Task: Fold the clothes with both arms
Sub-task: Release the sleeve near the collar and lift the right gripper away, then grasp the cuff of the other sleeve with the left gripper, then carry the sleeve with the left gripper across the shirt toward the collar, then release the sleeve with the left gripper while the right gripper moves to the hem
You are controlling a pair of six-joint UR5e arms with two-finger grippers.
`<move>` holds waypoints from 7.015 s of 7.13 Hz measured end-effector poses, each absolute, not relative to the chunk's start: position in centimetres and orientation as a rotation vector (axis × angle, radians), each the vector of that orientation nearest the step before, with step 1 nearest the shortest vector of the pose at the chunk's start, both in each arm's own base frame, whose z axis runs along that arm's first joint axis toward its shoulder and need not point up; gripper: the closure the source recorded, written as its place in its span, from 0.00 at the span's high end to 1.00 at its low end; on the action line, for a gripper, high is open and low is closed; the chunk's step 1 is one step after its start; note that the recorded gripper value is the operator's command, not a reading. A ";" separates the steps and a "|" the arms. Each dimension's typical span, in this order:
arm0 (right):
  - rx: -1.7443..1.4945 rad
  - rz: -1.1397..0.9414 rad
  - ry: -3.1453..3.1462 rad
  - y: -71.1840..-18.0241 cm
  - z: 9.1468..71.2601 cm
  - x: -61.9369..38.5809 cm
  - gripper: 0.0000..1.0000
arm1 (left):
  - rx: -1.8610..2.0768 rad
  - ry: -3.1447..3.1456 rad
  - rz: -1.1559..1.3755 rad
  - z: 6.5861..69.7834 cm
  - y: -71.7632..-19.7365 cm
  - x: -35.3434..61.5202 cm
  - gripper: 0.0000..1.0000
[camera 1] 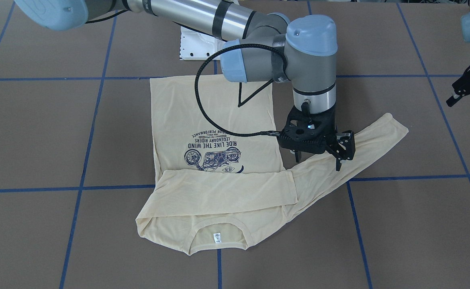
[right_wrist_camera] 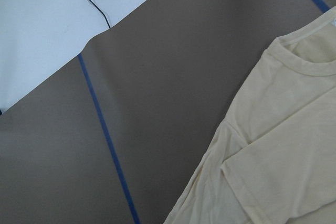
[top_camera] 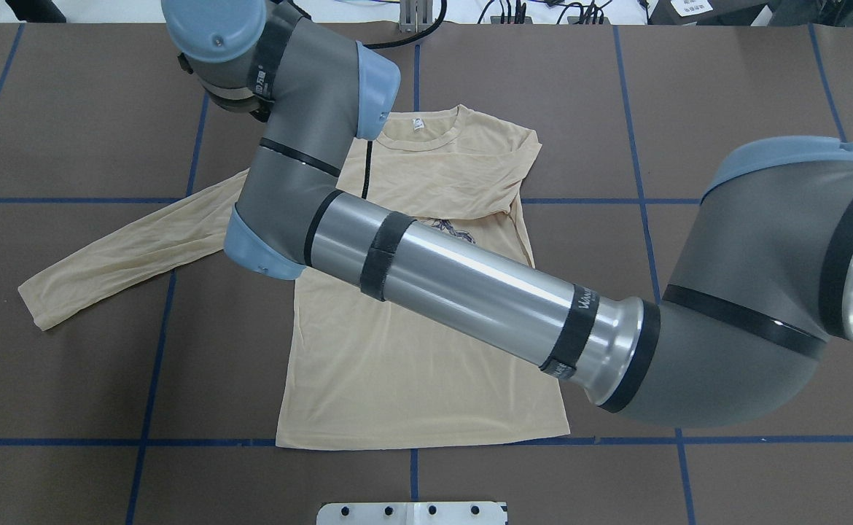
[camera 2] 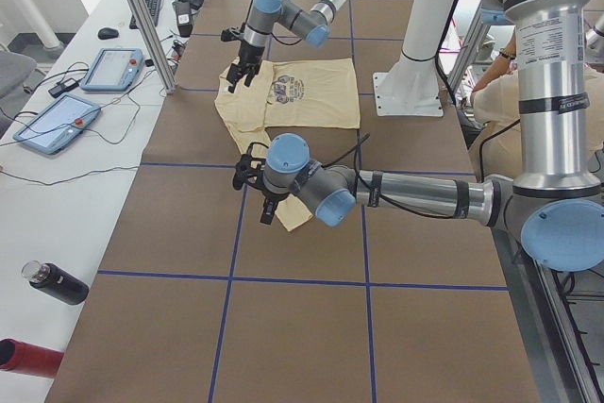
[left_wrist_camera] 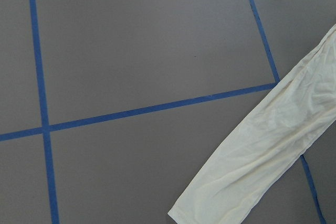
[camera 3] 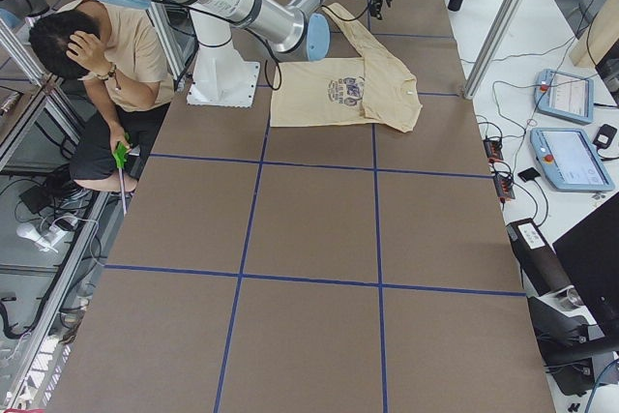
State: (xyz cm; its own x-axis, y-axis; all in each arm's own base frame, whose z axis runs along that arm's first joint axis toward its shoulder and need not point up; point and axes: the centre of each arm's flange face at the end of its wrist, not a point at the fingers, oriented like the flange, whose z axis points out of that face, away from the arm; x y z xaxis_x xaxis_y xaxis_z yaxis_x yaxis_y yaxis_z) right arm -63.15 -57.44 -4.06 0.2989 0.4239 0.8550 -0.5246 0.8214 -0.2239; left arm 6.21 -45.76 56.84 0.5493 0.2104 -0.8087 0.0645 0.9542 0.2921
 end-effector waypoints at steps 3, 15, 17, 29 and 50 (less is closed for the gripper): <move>0.014 0.592 -1.076 -56.4 9.7 -52.2 0.98 | 0.234 1.004 0.134 61.8 -47.7 12.1 0.90; 0.047 0.420 -0.999 -54.2 28.6 -32.6 0.98 | 0.041 0.995 0.094 65.2 -45.4 19.6 0.63; 0.043 0.421 -0.996 -54.2 28.8 -32.7 0.98 | 0.033 0.994 0.100 65.3 -45.2 20.0 0.56; 0.036 0.439 -0.976 -54.4 30.7 -31.3 0.95 | -0.033 1.204 -0.034 47.4 -46.7 24.3 0.00; 0.097 0.280 -0.761 -54.1 46.5 -20.4 0.99 | 0.019 1.376 -0.394 4.9 -55.8 63.6 0.48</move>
